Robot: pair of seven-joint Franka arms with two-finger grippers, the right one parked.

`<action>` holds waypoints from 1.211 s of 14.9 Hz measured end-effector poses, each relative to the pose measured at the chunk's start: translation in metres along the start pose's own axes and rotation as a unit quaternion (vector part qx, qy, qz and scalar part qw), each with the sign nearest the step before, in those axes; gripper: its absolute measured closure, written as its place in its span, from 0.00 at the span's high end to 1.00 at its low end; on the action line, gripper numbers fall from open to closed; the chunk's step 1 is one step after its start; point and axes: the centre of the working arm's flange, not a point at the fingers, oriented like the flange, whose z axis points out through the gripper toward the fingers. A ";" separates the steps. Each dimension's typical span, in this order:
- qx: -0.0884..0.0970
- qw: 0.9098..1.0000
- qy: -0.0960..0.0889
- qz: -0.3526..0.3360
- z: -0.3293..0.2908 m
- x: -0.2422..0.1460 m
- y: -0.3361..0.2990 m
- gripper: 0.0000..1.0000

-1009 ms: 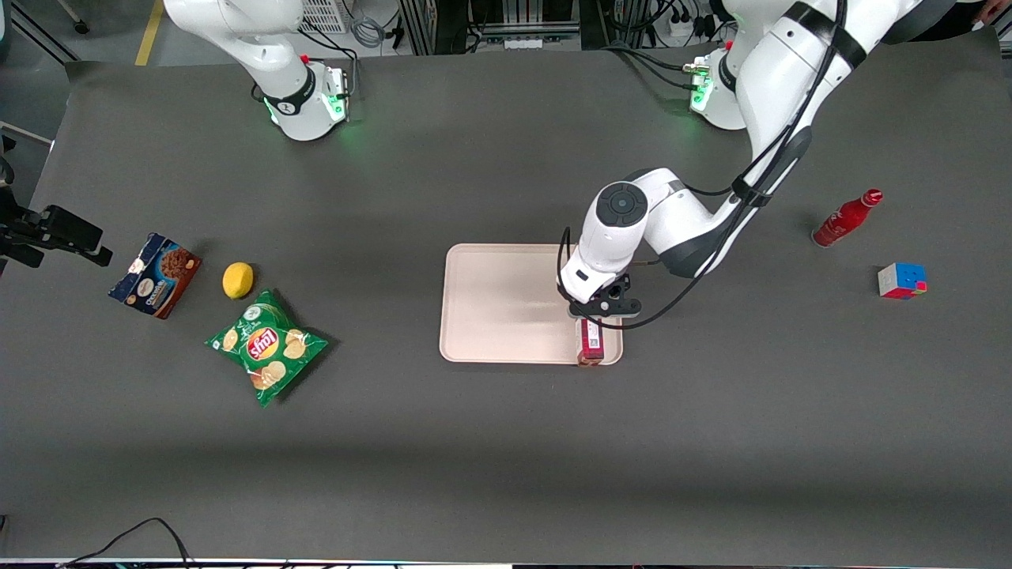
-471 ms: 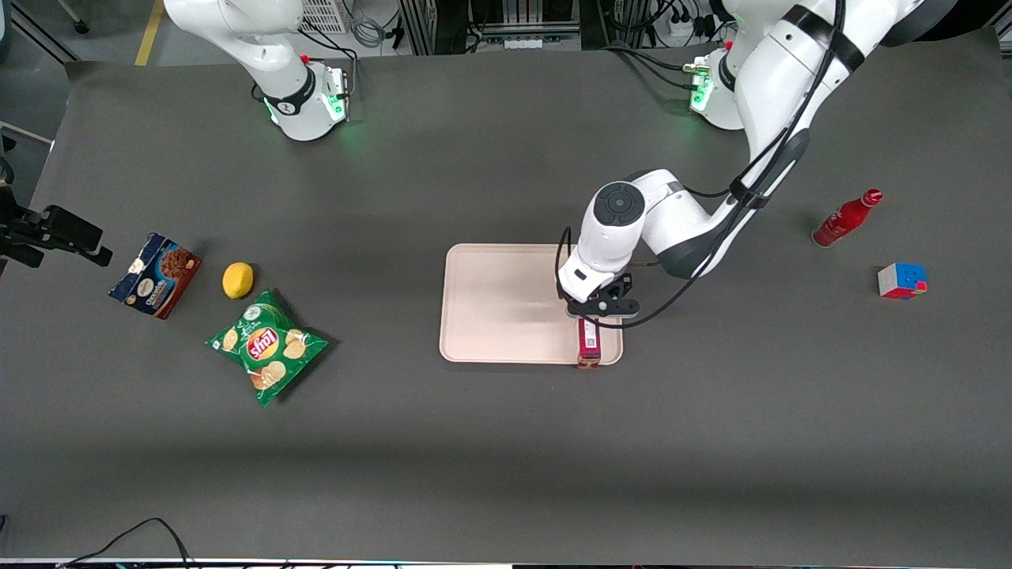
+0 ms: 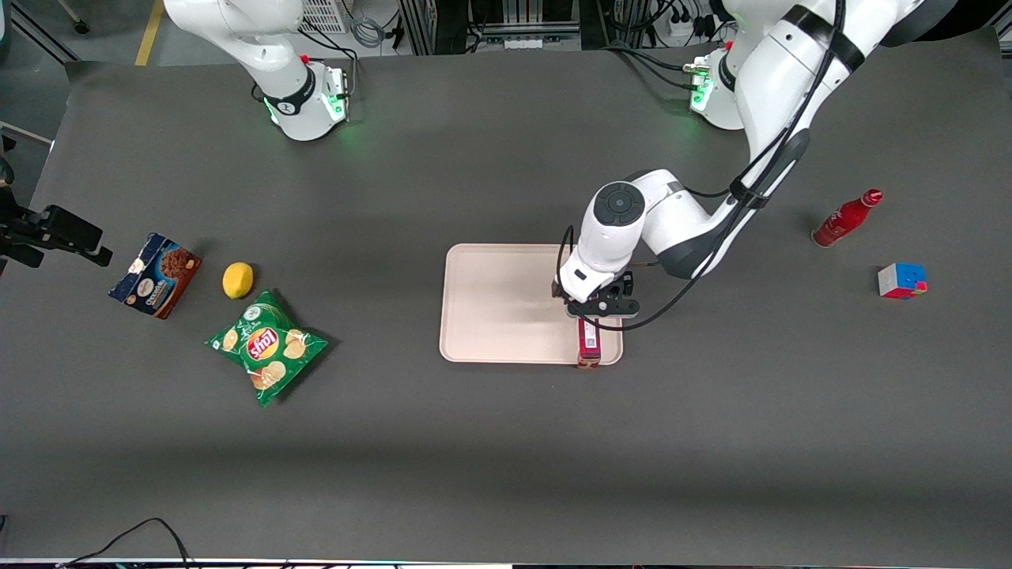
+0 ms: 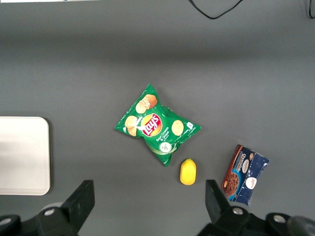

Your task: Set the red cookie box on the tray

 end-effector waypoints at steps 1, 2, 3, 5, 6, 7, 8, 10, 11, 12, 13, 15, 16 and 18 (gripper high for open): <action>0.000 1.000 0.000 0.000 0.000 0.000 0.000 1.00; 0.000 1.000 0.001 0.000 -0.001 0.001 0.000 1.00; -0.002 1.000 0.004 -0.001 -0.003 0.004 0.000 1.00; -0.001 1.000 0.014 -0.003 -0.013 0.015 0.000 1.00; 0.005 1.000 0.019 0.002 -0.021 0.020 -0.001 1.00; 0.016 1.000 0.021 0.013 -0.031 0.025 -0.002 1.00; 0.029 0.999 0.020 0.023 -0.045 0.030 -0.003 1.00; 0.041 0.998 0.003 0.042 -0.086 0.038 -0.005 1.00; 0.035 0.998 -0.014 0.057 -0.115 0.041 -0.006 1.00; 0.028 0.996 -0.030 0.075 -0.147 0.043 -0.011 1.00; 0.025 0.995 -0.043 0.090 -0.182 0.046 -0.021 1.00; 0.033 0.992 -0.057 0.109 -0.250 0.051 -0.050 1.00; 0.044 0.991 -0.062 0.114 -0.283 0.052 -0.066 1.00; 0.058 0.990 -0.064 0.113 -0.336 0.052 -0.100 1.00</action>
